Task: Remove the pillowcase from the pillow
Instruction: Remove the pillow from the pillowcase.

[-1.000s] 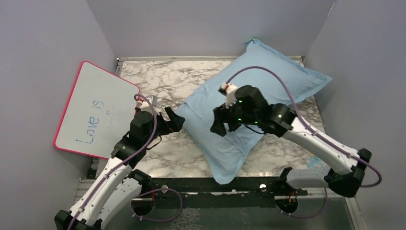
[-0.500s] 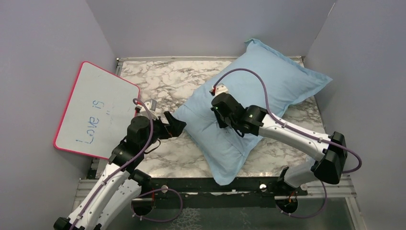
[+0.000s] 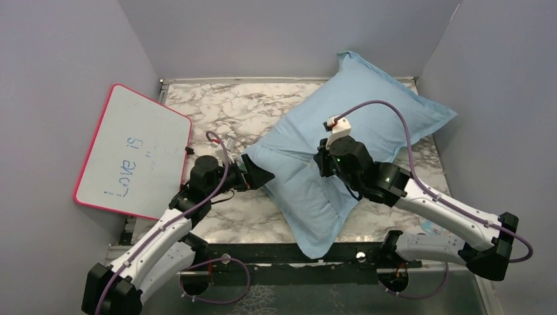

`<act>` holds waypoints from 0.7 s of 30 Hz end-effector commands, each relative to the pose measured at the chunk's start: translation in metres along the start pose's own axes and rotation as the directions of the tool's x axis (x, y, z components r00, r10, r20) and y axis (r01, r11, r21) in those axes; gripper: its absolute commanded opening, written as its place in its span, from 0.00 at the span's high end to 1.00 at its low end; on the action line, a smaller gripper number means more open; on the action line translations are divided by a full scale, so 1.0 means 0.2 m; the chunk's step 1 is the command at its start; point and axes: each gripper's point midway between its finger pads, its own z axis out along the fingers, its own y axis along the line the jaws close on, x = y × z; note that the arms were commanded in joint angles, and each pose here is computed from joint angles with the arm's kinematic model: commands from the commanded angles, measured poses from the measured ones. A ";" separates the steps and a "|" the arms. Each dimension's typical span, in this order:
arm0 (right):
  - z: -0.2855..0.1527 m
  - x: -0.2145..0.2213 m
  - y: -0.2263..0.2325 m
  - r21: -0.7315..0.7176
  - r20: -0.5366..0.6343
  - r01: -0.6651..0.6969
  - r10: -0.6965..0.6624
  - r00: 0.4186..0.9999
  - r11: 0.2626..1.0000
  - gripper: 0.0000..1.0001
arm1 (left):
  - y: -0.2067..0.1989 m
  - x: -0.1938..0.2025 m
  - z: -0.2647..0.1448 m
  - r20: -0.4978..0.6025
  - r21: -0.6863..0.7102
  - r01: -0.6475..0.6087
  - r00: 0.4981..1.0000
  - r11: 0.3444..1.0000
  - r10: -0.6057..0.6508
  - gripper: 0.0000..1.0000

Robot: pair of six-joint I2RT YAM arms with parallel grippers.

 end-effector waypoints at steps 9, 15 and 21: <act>0.09 0.37 0.32 -0.308 -0.234 -0.095 0.021 0.972 0.947 0.99 | 0.08 0.14 0.20 -0.068 -0.064 -0.010 0.998 0.998 0.005 0.77; 0.03 0.36 0.38 -0.407 -0.262 -0.004 -0.112 0.959 0.914 0.61 | 0.34 0.31 0.06 -0.080 -0.231 0.017 0.996 0.973 -0.036 1.00; 0.06 0.38 0.41 -0.424 -0.310 0.040 -0.186 0.932 0.905 0.40 | 0.36 0.36 -0.01 -0.115 -0.264 0.009 0.993 0.965 -0.041 1.00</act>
